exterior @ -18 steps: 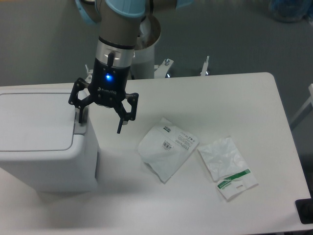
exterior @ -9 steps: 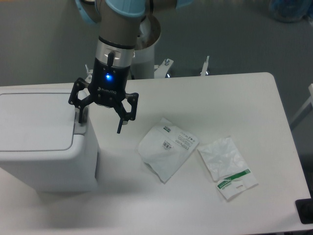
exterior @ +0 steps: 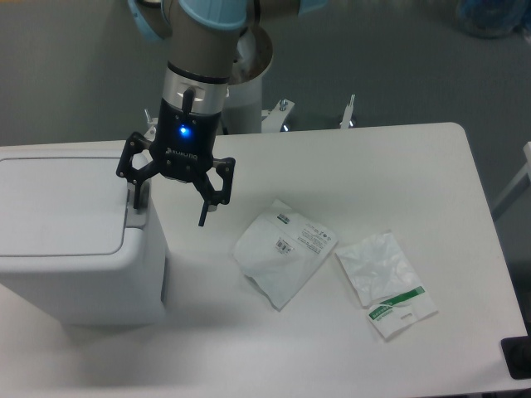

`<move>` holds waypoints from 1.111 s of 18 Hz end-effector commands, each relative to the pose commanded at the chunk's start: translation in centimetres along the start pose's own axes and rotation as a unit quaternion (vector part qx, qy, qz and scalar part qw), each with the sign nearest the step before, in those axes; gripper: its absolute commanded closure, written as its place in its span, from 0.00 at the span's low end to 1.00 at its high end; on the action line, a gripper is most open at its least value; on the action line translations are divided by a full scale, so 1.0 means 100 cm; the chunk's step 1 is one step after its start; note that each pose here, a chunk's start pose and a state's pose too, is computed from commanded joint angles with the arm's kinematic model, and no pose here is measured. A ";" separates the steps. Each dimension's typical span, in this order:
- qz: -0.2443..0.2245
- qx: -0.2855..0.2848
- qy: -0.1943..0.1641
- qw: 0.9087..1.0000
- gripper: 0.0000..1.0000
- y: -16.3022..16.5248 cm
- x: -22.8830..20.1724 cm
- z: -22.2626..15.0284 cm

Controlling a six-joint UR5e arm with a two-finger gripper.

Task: Open the trash can

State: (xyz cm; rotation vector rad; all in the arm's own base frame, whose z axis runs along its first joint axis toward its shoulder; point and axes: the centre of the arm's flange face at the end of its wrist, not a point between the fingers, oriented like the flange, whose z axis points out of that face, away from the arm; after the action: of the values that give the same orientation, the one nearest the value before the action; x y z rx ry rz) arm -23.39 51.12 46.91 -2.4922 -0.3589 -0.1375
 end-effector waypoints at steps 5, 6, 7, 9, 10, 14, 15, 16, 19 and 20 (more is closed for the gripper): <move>0.000 0.000 -0.001 1.000 0.00 -0.001 0.000 -0.001; 0.000 0.000 0.000 1.000 0.00 0.000 0.000 0.000; -0.001 0.001 -0.001 1.000 0.00 -0.001 0.000 -0.002; -0.002 0.010 -0.002 1.000 0.00 -0.004 0.003 -0.010; 0.000 0.014 -0.003 1.000 0.00 -0.005 0.005 -0.015; 0.010 0.030 -0.008 0.999 0.00 -0.011 0.009 -0.031; 0.010 0.033 -0.010 0.999 0.00 -0.012 0.011 -0.035; 0.010 0.035 -0.013 0.999 0.00 -0.011 0.009 -0.039; 0.003 0.044 -0.030 0.999 0.00 -0.012 -0.004 -0.055; -0.003 0.048 -0.037 0.998 0.00 -0.013 -0.013 -0.061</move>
State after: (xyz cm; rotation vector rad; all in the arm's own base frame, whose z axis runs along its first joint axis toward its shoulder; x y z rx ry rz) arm -25.12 48.24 52.32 -2.4061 -0.3946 -0.0307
